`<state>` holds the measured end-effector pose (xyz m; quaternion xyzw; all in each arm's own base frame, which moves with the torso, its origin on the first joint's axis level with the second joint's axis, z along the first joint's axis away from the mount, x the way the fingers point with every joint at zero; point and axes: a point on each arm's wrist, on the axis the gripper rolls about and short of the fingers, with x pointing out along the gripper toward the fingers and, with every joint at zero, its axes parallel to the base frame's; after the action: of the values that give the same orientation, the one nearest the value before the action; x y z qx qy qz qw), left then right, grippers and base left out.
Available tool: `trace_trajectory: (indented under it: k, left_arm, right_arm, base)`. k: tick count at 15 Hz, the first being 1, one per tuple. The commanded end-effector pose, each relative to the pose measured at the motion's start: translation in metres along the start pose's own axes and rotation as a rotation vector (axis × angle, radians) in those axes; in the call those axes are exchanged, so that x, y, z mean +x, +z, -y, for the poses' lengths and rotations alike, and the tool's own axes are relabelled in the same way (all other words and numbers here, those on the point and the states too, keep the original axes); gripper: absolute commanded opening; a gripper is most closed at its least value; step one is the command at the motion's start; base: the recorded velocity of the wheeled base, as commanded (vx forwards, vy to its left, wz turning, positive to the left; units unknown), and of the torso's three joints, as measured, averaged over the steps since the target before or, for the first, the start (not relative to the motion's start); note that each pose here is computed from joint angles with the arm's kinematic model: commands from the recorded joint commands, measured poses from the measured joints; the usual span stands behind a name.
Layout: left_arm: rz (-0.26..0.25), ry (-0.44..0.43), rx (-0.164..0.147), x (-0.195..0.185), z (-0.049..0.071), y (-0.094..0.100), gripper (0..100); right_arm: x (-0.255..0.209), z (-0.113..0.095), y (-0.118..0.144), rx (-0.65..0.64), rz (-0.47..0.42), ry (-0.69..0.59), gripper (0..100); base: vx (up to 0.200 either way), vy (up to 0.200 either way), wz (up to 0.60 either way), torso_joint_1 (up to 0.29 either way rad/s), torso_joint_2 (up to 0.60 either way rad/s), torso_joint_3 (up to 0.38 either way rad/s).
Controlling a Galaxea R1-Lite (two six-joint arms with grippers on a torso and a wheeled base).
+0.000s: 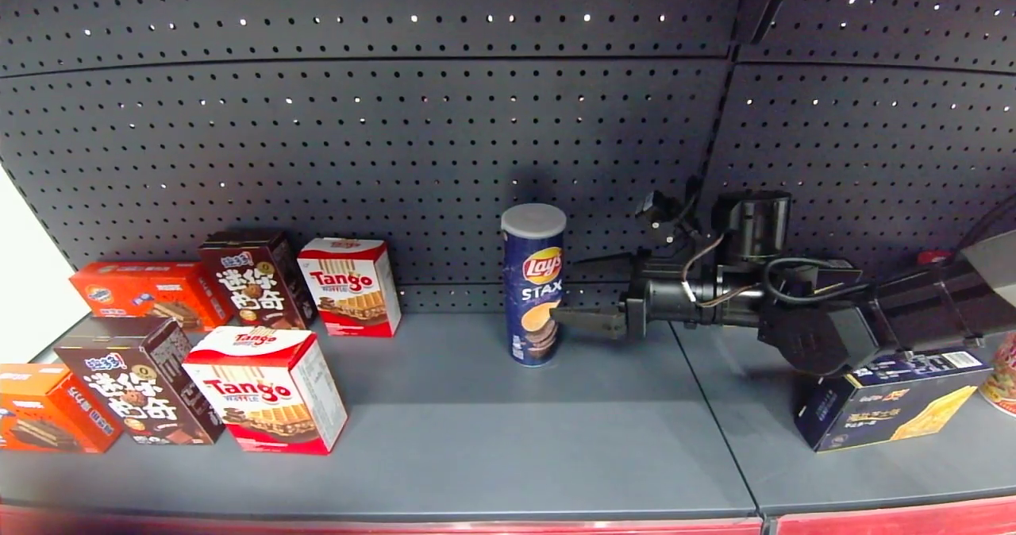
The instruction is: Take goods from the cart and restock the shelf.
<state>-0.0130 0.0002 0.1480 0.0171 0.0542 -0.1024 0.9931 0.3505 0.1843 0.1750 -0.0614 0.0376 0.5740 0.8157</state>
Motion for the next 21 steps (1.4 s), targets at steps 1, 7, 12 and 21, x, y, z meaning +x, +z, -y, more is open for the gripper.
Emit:
trace_trajectory:
  k: [1,7,12,21]
  left_arm:
    - [0.004,0.0,0.0,-0.001,0.0,-0.004,0]
    - [0.01,0.0,0.001,-0.003,0.0,-0.006,0]
    - [0.007,0.0,0.0,-0.002,0.0,-0.007,0]
    - [-0.004,0.01,-0.002,-0.002,0.0,-0.013,0]
  right_arm:
    - [0.01,0.009,-0.009,0.006,-0.003,0.014,100]
    - [0.026,0.024,-0.017,-0.011,0.017,0.02,100]
    - [0.041,0.036,-0.028,-0.013,0.02,0.019,100]
    - [0.071,0.051,-0.057,-0.009,0.018,0.035,100]
  base:
    - [0.0,0.0,0.0,0.0,0.0,0.0]
    - [0.0,0.0,0.0,0.0,0.0,0.0]
    - [0.0,0.0,0.0,0.0,0.0,0.0]
    - [0.0,0.0,0.0,0.0,0.0,0.0]
